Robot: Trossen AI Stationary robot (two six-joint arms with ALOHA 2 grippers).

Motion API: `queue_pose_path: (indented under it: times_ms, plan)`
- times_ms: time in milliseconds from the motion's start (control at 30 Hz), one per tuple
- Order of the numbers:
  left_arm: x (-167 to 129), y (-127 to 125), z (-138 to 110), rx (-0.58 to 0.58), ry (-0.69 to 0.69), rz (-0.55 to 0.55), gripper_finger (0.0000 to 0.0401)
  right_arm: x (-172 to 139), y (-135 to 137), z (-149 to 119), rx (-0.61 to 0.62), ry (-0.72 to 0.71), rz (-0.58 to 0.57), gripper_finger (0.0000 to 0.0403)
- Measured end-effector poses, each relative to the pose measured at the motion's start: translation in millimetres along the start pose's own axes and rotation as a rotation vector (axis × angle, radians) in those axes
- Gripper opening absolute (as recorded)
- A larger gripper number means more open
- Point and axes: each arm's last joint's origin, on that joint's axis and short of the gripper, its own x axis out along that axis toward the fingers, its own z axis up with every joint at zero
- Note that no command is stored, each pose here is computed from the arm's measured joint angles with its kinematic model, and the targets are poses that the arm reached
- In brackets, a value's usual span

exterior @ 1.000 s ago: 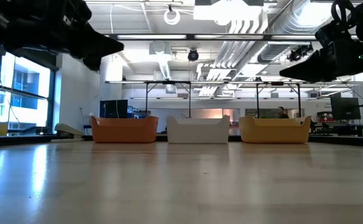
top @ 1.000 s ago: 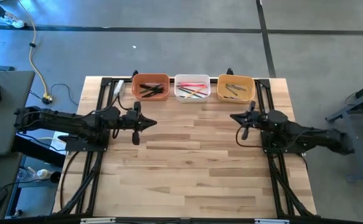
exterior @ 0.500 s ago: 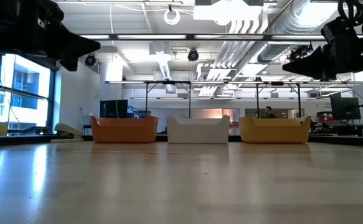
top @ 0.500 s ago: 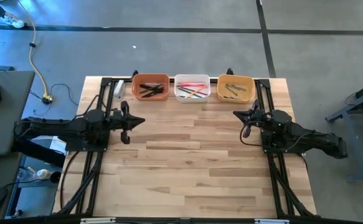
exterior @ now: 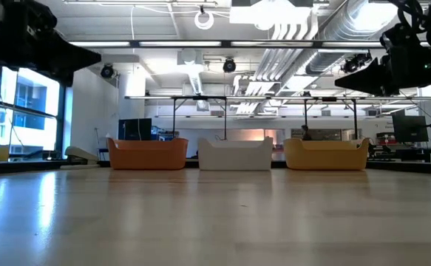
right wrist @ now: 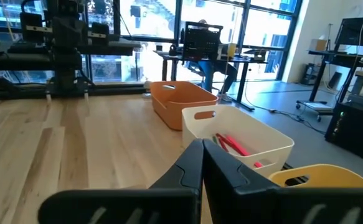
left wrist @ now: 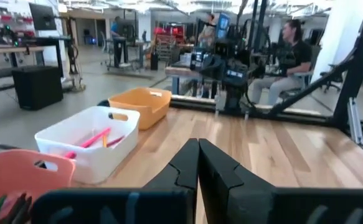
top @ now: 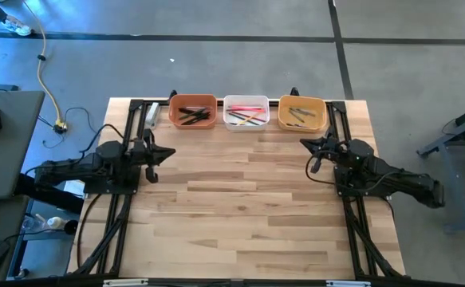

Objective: Sort crayons/erasers/pens/pencils in bins
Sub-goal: Return to Home Position

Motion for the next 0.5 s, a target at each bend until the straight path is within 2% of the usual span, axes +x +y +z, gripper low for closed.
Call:
queue_pose_path:
  times_ms: [100,267,500]
  plan:
    - [0.3,0.0,-0.1,-0.007,-0.013,-0.001,0.0000,0.1,-1.2,-0.1,-0.009,0.001,-0.011,0.0000]
    - [5.5,0.2,-17.7,-0.030,-0.018,-0.002,0.0000,0.1,-6.8,-0.7,-0.001,0.007,-0.066,0.0000]
    - [5.0,0.0,-11.6,-0.044,-0.073,-0.006,0.0000,0.1,-10.8,-1.9,0.050,0.015,-0.077,0.0000]
